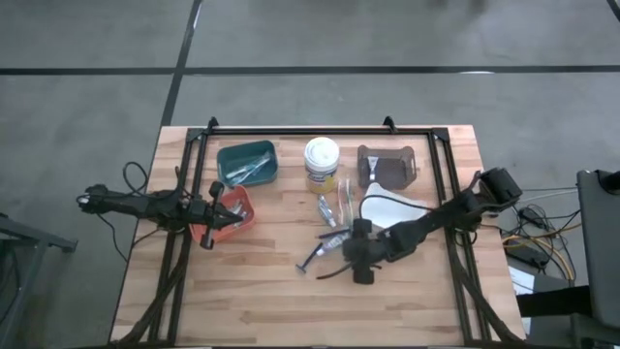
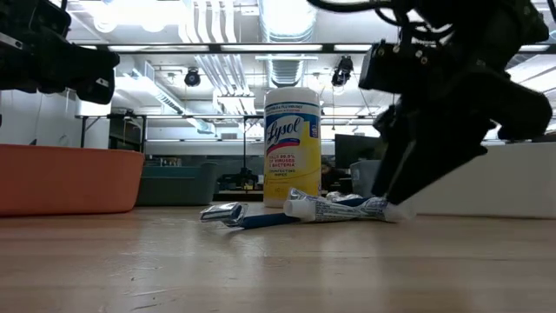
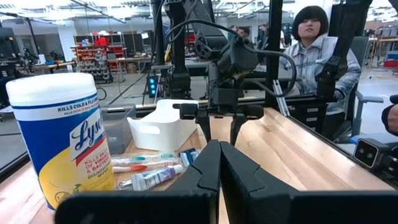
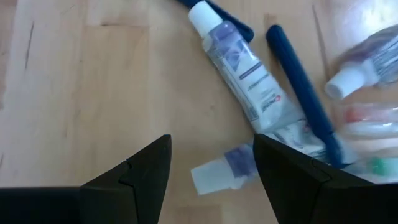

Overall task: Pick & Place Travel size toiletries
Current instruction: Put the top razor into the white bin

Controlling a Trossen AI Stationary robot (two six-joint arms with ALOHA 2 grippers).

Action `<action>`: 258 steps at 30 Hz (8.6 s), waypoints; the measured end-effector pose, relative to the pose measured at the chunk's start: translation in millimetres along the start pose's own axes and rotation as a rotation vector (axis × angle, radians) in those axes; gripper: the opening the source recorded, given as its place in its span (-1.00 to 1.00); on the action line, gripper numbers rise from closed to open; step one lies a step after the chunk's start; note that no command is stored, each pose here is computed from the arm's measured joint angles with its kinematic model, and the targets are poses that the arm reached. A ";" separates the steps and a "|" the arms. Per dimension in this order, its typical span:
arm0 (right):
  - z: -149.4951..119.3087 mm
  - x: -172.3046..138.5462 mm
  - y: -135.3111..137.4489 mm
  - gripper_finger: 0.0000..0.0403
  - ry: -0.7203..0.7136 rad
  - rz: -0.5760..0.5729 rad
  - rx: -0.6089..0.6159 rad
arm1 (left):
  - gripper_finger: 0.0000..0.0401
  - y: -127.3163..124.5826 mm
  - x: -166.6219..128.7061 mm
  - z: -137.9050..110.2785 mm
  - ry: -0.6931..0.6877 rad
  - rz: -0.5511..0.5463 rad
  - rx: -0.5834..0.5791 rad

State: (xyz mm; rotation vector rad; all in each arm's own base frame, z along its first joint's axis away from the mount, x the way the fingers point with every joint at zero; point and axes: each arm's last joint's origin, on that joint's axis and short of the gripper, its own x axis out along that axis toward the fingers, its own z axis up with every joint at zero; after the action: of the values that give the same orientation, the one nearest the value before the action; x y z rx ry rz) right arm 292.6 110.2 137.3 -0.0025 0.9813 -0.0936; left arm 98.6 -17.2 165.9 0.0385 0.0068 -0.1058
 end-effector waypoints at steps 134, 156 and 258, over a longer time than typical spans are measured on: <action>54.5 12.0 -56.5 0.11 0.350 -0.142 0.293 | -0.96 0.0 0.1 -0.1 0.001 0.000 0.000; 33.5 19.5 -42.5 0.11 0.385 -0.130 0.274 | -0.96 0.0 0.1 -0.1 0.001 0.000 0.000; 49.0 15.7 -45.4 -0.58 0.320 -0.089 0.074 | -0.96 0.0 0.0 0.1 0.000 0.000 0.000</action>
State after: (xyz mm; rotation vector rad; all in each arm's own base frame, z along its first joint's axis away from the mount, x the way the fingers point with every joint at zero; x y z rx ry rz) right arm 338.4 61.7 153.5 0.0378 1.2967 -0.2167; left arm 98.6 -17.2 166.0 0.0385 0.0069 -0.1059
